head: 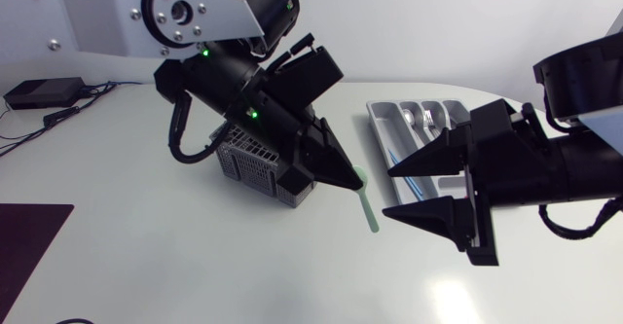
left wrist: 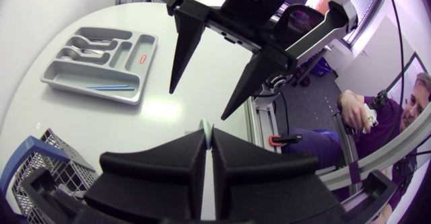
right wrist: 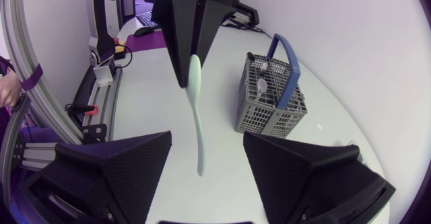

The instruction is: Unload the cutlery basket into the drawer organizer.

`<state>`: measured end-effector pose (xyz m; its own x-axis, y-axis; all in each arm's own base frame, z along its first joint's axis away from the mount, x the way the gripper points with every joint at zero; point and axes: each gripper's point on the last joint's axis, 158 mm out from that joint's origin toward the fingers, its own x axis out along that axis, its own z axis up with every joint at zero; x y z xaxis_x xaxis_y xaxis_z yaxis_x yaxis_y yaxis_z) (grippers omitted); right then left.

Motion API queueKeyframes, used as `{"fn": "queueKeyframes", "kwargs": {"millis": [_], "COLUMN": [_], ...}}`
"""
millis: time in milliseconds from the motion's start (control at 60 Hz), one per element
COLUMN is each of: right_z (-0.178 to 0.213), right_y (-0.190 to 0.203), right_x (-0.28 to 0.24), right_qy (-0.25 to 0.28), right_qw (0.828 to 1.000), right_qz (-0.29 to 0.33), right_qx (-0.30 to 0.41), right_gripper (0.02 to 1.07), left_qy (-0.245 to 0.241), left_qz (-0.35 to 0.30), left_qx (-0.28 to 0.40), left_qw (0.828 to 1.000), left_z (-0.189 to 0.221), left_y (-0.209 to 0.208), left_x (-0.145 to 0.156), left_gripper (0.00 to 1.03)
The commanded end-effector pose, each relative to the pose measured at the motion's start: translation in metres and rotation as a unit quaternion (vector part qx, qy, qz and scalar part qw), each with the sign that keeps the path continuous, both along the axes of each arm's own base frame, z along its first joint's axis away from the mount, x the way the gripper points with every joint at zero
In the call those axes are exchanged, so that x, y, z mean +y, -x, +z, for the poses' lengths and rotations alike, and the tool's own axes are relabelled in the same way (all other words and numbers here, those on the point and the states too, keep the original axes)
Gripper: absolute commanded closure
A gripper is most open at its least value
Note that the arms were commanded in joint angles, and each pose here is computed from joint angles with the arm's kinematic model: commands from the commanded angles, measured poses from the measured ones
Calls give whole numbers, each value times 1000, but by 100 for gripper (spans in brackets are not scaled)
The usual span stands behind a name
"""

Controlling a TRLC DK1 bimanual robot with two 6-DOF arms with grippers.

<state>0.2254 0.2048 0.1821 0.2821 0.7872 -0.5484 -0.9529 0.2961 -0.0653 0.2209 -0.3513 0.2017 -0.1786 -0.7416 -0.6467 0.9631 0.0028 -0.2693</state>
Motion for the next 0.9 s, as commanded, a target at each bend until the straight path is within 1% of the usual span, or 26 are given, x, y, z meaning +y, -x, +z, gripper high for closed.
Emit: {"fn": "queueKeyframes", "kwargs": {"millis": [0,33,83,150,200,250,433,517,567,633,667,883], "right_z": [2,1,0,0,-1,-2,-7,-9,-9,-9,-8,-9], "right_y": [0,1,3,4,3,3,6,6,7,8,8,9], "right_x": [4,5,8,10,11,11,15,16,17,18,19,20], "right_qy": [3,4,4,1,3,2,6,8,5,4,2,0], "right_qw": [1000,1000,999,999,999,999,998,998,998,998,997,997], "right_qz": [18,23,32,38,41,44,57,60,66,67,70,73], "right_qx": [2,4,6,10,9,11,16,16,16,16,15,17], "right_gripper": [37,38,45,50,58,61,63,66,71,72,75,77], "left_qy": [12,13,13,12,12,13,14,14,14,15,15,14], "left_qz": [-18,-20,-23,-25,-25,-27,-33,-37,-38,-38,-39,-40], "left_qx": [-10,-8,-8,-8,-7,-5,3,6,6,7,7,11], "left_qw": [1000,1000,1000,1000,1000,1000,999,999,999,999,999,999], "left_z": [7,7,7,7,8,9,7,7,7,7,7,6], "left_y": [-2,-2,-2,-2,-2,-2,2,4,5,5,5,7], "left_x": [-3,-4,-4,-5,-6,-6,-8,-9,-9,-10,-10,-10], "left_gripper": [100,100,100,100,100,100,100,100,100,100,100,100]}}
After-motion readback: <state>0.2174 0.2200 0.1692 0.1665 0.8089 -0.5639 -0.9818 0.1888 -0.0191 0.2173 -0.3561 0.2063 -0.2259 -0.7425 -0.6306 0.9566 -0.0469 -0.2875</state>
